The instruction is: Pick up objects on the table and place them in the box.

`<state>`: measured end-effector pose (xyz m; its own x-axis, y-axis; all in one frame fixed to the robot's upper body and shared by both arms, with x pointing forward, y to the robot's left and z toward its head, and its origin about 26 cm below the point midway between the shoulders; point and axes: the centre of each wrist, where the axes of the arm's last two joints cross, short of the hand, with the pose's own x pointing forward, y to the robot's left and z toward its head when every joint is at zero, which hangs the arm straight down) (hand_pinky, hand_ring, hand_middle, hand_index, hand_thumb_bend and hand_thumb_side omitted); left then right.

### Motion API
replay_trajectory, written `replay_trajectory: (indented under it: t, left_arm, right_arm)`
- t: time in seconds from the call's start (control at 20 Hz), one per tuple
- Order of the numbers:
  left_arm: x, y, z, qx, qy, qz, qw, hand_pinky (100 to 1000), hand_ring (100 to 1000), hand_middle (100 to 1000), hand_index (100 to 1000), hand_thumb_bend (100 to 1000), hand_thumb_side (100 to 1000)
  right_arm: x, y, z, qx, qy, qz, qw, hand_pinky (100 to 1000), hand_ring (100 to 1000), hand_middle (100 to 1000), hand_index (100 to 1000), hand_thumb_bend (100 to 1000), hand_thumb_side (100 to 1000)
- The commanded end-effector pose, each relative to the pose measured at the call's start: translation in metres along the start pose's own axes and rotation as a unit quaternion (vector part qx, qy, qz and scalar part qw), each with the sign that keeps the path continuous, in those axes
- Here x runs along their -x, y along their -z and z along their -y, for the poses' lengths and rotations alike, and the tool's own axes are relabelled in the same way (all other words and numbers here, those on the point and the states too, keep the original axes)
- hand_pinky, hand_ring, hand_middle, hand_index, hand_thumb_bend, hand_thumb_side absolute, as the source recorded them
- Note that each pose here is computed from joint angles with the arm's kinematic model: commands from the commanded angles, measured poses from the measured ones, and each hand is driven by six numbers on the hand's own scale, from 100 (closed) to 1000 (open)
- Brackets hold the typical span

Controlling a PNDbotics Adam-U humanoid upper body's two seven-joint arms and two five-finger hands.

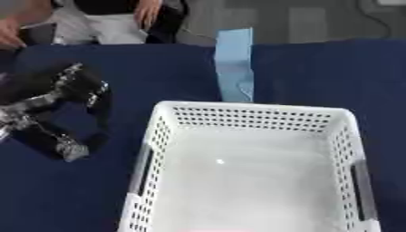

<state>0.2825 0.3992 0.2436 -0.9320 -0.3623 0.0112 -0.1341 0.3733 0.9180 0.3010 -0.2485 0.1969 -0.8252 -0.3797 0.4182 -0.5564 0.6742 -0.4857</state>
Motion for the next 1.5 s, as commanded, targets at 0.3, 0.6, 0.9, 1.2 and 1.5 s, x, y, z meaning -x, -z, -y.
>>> replay_trajectory:
  t: [0.3,0.6,0.9,1.2,1.5]
  left_arm:
    - [-0.004,-0.023,0.037,-0.188,-0.098,-0.097,0.972,248,369,498,593,100,598]
    - [-0.012,-0.025,0.045,-0.251,-0.136,-0.111,0.952,357,449,574,662,100,622]
    - [-0.008,-0.027,0.045,-0.242,-0.159,-0.12,0.95,424,523,642,722,100,512]
    - [0.003,-0.025,0.025,-0.196,-0.18,-0.159,0.951,547,608,748,797,314,390]
    - [0.019,-0.024,-0.001,-0.171,-0.153,-0.174,0.958,618,673,795,840,379,364]
  right_arm:
    - [-0.002,0.0,-0.002,-0.16,-0.122,0.109,0.973,782,676,690,100,100,847]
    - [-0.002,-0.002,-0.004,-0.163,-0.127,0.107,0.973,782,677,690,100,100,847]
    - [-0.002,0.0,-0.003,-0.164,-0.126,0.109,0.972,783,678,691,100,100,846]
    - [-0.002,0.0,-0.003,-0.169,-0.127,0.11,0.971,784,678,691,100,100,846]
    - [-0.002,0.001,-0.003,-0.17,-0.125,0.111,0.971,782,677,690,100,100,847]
